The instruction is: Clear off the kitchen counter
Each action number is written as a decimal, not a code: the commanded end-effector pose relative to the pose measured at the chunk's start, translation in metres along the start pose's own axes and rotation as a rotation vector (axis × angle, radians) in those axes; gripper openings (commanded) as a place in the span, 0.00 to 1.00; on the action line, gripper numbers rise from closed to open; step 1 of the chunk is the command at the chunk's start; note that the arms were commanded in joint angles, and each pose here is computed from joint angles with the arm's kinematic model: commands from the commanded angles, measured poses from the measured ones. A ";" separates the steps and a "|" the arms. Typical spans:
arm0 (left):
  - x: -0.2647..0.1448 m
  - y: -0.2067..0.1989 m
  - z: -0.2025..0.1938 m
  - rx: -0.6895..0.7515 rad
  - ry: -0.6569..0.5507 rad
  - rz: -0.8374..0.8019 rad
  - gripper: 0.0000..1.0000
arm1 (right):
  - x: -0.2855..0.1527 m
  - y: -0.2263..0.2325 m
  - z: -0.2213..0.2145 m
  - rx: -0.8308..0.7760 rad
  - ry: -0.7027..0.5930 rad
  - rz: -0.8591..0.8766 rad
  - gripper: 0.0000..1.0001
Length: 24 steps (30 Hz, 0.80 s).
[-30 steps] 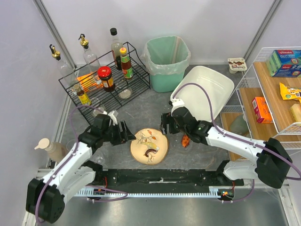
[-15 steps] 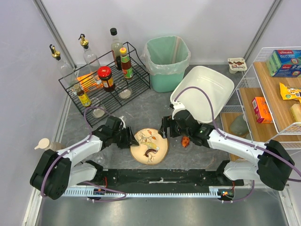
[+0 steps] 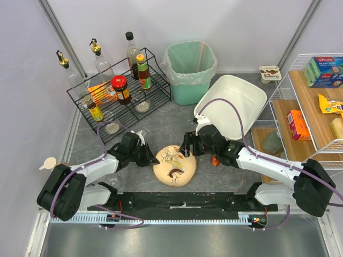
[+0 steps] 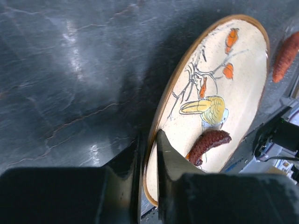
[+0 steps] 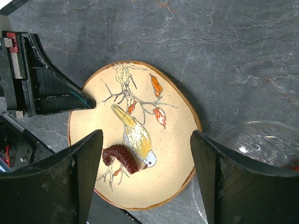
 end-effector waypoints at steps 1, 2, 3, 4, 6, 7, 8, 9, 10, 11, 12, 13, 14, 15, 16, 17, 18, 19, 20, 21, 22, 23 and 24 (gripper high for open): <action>0.003 0.004 0.003 0.033 -0.025 0.011 0.09 | -0.001 0.005 0.007 0.023 -0.034 0.024 0.82; 0.002 0.004 0.004 0.036 -0.031 0.014 0.05 | -0.002 0.005 0.007 0.024 -0.033 0.026 0.82; 0.001 0.003 0.005 0.043 -0.036 0.015 0.02 | -0.002 0.005 0.007 0.024 -0.034 0.026 0.82; -0.001 0.002 0.006 0.050 -0.042 0.013 0.02 | -0.002 0.005 0.007 0.026 -0.035 0.025 0.82; -0.006 -0.003 0.010 0.077 -0.058 0.015 0.02 | -0.003 0.005 0.007 0.026 -0.034 0.026 0.82; -0.011 -0.006 0.014 0.089 -0.068 0.025 0.02 | -0.003 0.005 0.007 0.026 -0.034 0.028 0.82; -0.017 -0.010 0.017 0.095 -0.080 0.039 0.02 | -0.004 0.005 0.007 0.026 -0.036 0.027 0.82; -0.022 -0.015 0.018 0.103 -0.086 0.032 0.02 | -0.003 0.005 0.006 0.029 -0.031 0.027 0.82; -0.029 -0.022 0.020 0.112 -0.099 0.019 0.02 | -0.003 0.005 0.006 0.032 -0.030 0.026 0.83; -0.036 -0.028 0.023 0.119 -0.119 0.003 0.02 | -0.004 0.006 0.006 0.035 -0.030 0.028 0.83; -0.042 -0.034 0.024 0.120 -0.135 -0.011 0.02 | -0.004 0.006 0.006 0.039 -0.032 0.027 0.84; -0.048 -0.041 0.026 0.125 -0.150 -0.035 0.02 | -0.004 0.006 0.007 0.046 -0.033 0.026 0.84; -0.053 -0.047 0.027 0.130 -0.158 -0.057 0.02 | -0.004 0.004 0.007 0.053 -0.035 0.016 0.85; -0.058 -0.052 0.028 0.135 -0.159 -0.075 0.02 | -0.004 0.003 0.007 0.064 -0.040 0.005 0.85; -0.062 -0.058 0.028 0.140 -0.157 -0.091 0.02 | -0.003 0.001 0.007 0.071 -0.043 -0.009 0.86; -0.065 -0.064 0.029 0.141 -0.155 -0.106 0.02 | -0.004 0.000 0.007 0.080 -0.047 -0.017 0.87; -0.068 -0.069 0.029 0.145 -0.149 -0.122 0.02 | -0.004 -0.001 0.008 0.087 -0.055 -0.024 0.87; -0.070 -0.072 0.030 0.145 -0.145 -0.134 0.01 | -0.004 -0.002 0.007 0.096 -0.057 -0.029 0.87; -0.072 -0.076 0.030 0.141 -0.142 -0.150 0.02 | -0.005 -0.003 0.007 0.109 -0.063 -0.033 0.87; -0.076 -0.082 0.031 0.146 -0.144 -0.175 0.02 | -0.006 -0.003 0.007 0.120 -0.070 -0.037 0.87; -0.078 -0.085 0.032 0.150 -0.142 -0.189 0.02 | -0.007 -0.003 0.008 0.136 -0.077 -0.033 0.87; -0.081 -0.088 0.034 0.146 -0.147 -0.201 0.02 | -0.007 -0.002 0.007 0.146 -0.083 -0.032 0.87; -0.084 -0.091 0.036 0.149 -0.154 -0.212 0.02 | -0.008 -0.002 0.007 0.158 -0.091 -0.029 0.87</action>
Point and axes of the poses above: each gripper's point midway between its finger pads, its own x axis out along the fingers, its own y axis along the line the jaws close on, z = x × y, the point moved 3 cm from there along -x, back along the fingers, and after that the axes turned 13 degrees about -x, right-handed, at the moved point
